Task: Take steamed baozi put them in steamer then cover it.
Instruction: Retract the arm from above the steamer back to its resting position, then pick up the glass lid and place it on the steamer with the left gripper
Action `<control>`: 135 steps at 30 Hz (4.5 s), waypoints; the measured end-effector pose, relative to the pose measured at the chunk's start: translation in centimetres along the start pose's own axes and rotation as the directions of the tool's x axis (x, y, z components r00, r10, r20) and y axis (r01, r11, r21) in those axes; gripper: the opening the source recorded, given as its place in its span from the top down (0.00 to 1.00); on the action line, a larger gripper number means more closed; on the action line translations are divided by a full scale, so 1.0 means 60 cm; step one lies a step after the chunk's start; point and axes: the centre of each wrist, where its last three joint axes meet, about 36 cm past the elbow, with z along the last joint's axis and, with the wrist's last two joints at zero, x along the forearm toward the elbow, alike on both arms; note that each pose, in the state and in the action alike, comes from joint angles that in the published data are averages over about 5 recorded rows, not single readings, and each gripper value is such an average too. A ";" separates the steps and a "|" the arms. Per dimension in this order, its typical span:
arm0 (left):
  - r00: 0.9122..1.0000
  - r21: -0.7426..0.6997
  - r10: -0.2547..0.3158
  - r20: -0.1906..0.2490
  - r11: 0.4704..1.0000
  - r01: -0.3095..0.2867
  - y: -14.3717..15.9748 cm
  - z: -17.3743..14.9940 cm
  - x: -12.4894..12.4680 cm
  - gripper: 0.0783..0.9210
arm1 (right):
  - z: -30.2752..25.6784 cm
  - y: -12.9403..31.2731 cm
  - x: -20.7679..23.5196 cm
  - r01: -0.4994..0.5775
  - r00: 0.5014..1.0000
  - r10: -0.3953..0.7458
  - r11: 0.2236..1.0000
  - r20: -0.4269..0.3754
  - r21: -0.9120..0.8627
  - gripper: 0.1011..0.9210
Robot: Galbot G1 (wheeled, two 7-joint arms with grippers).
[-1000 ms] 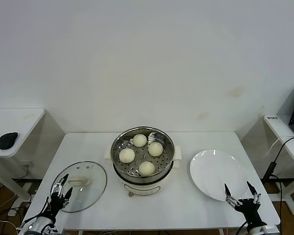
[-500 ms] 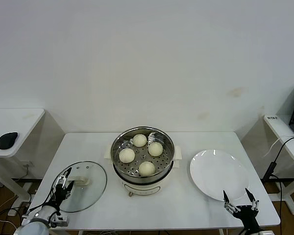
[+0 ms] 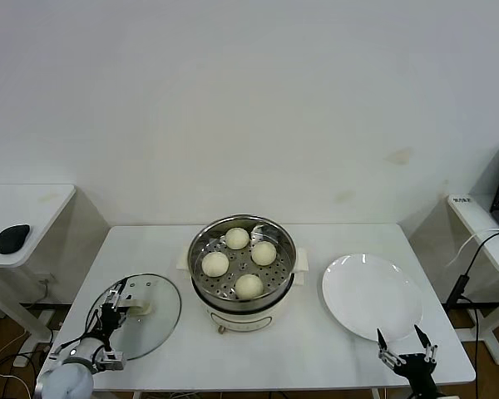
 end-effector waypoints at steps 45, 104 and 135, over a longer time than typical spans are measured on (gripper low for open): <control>0.963 0.011 -0.222 -0.151 0.974 0.226 0.189 0.038 0.110 0.92 | -0.024 0.019 0.004 0.069 0.997 -0.072 0.995 0.032 0.065 0.12; 0.982 0.083 -0.157 0.106 0.985 0.149 0.335 -0.490 -0.058 0.92 | 0.016 0.103 0.001 0.094 0.995 -0.096 0.986 0.011 0.134 0.12; 0.979 0.107 -0.181 0.096 0.980 0.170 0.320 -0.493 -0.063 0.62 | 0.019 0.107 0.002 0.109 0.994 -0.111 0.984 0.006 0.138 0.12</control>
